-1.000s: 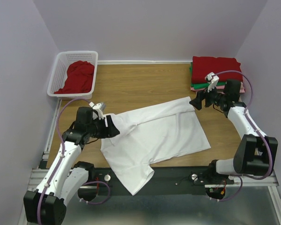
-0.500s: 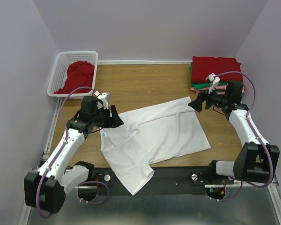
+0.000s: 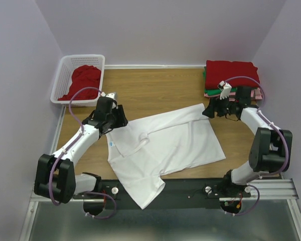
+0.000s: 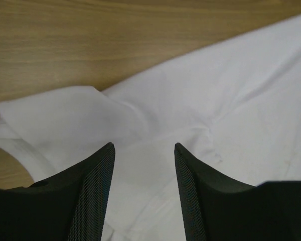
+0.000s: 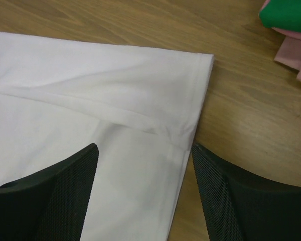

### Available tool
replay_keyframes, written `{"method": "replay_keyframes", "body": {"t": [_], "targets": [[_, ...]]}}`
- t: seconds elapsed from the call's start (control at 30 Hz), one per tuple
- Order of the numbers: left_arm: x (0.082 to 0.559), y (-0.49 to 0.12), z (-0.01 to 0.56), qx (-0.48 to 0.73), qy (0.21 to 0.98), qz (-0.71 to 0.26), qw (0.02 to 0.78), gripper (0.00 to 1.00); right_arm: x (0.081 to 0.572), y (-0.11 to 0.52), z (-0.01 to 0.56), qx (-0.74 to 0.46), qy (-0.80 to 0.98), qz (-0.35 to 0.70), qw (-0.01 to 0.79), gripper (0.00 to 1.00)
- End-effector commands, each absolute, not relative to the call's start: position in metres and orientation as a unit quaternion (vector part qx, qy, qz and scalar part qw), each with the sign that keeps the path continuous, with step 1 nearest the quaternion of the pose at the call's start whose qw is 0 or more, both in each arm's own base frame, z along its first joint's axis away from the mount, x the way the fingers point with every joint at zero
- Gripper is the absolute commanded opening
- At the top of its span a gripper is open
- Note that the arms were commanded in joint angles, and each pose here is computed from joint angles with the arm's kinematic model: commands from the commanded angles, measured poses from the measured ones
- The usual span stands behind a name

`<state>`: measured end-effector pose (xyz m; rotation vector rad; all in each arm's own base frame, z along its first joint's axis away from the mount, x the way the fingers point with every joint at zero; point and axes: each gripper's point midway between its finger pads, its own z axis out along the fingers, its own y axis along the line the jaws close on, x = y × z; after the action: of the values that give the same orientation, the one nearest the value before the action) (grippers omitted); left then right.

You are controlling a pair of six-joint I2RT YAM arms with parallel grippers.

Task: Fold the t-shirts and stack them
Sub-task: Fold the tshirt

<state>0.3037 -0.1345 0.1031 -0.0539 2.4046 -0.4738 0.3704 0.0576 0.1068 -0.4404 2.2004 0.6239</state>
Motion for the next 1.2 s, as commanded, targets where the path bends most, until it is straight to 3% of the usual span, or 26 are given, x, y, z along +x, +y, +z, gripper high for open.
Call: {"method": "replay_keyframes", "body": {"t": [0.0,0.4,0.93,1.0,1.17], "targets": [[0.333,-0.087,0.112,-0.146,0.891,-0.147,0.404,0.59,0.396,0.038,0.087,-0.122,0.899,0.208,0.366,0.79],[0.332,-0.020,0.091,-0.313,0.837,-0.126,0.431,0.59,0.435,0.042,0.030,-0.096,0.919,0.225,0.310,0.72],[0.341,-0.027,0.052,-0.299,0.863,-0.131,0.384,0.51,0.433,0.045,0.019,-0.097,0.921,0.227,0.301,0.72],[0.343,-0.026,0.047,-0.301,0.864,-0.128,0.382,0.44,0.433,0.047,0.017,-0.098,0.922,0.227,0.299,0.72],[0.347,-0.025,0.037,-0.304,0.867,-0.124,0.375,0.40,0.432,0.050,0.015,-0.100,0.922,0.227,0.297,0.70]]}}
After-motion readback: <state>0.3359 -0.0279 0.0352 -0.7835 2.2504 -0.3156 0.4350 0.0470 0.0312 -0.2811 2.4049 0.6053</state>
